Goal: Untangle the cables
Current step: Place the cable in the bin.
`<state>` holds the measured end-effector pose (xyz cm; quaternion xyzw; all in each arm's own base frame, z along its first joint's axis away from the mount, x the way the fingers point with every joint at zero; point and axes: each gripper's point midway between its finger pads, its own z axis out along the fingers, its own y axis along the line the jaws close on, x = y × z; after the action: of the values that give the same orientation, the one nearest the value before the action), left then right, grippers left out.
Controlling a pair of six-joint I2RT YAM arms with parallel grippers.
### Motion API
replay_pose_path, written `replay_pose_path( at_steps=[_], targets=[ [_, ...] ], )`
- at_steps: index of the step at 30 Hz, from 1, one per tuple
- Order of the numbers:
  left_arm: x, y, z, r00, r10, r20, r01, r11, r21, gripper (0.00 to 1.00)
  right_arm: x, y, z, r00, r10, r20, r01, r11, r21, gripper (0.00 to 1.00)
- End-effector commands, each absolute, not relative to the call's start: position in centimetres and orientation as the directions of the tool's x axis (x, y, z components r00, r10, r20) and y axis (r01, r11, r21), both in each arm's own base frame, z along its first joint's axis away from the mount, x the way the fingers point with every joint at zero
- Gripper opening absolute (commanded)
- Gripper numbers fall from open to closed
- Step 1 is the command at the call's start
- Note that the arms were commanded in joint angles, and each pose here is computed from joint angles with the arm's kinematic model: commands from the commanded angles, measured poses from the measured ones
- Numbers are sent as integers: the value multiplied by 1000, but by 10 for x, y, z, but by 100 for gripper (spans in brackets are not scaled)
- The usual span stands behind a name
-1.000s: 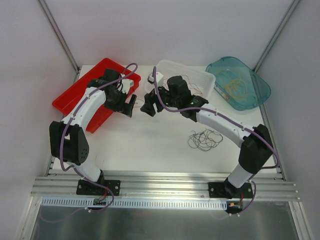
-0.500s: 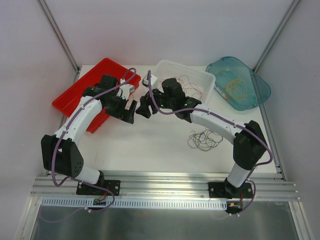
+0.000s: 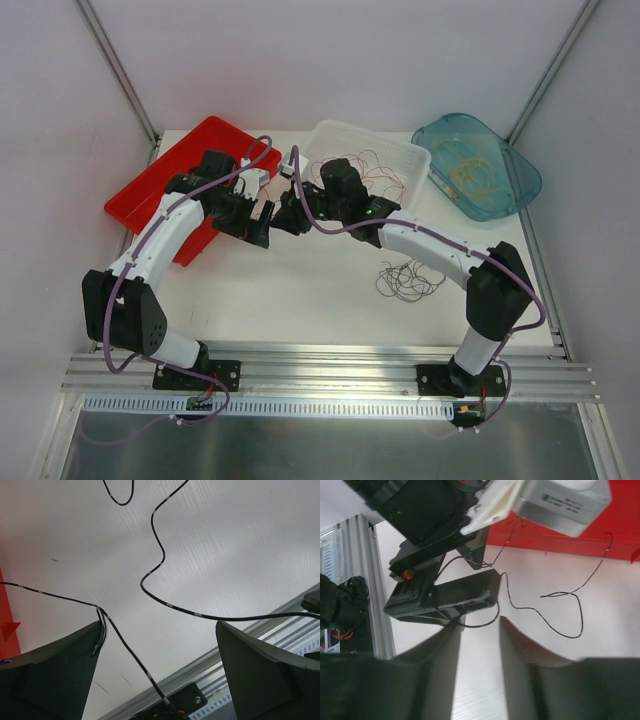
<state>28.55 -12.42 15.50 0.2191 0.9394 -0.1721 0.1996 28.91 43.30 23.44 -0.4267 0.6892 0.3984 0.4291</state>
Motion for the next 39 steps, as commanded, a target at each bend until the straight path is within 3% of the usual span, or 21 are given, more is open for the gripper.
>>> replay_pose_path(
  at_steps=[1, 8, 24, 33, 35, 36, 39],
  targets=[
    [274, -130, 160, -820, 359, -447, 503, 824, -261, 95, 289, 442, 280, -178, -161, -971, -954, 270, 130, 31],
    [271, -128, 155, -826, 362, -431, 498, 828, -258, 95, 286, 439, 287, -173, -150, -973, -955, 269, 128, 2],
    [261, -124, 137, -848, 374, -375, 481, 841, -249, 96, 307, 413, 321, -162, -65, -985, -899, 421, 120, 1],
    [259, -130, 145, -834, 379, -401, 502, 821, -270, 97, 307, 410, 314, -195, -89, -977, -899, 415, 141, 1],
    [260, -130, 147, -835, 374, -403, 499, 824, -268, 96, 298, 412, 310, -196, -105, -975, -914, 381, 143, 12],
    [261, -130, 146, -838, 371, -400, 494, 828, -267, 97, 294, 410, 307, -200, -114, -973, -918, 370, 145, 27],
    [265, -125, 144, -848, 359, -389, 470, 849, -242, 96, 282, 407, 302, -182, -170, -968, -935, 336, 117, 41]
  ],
)
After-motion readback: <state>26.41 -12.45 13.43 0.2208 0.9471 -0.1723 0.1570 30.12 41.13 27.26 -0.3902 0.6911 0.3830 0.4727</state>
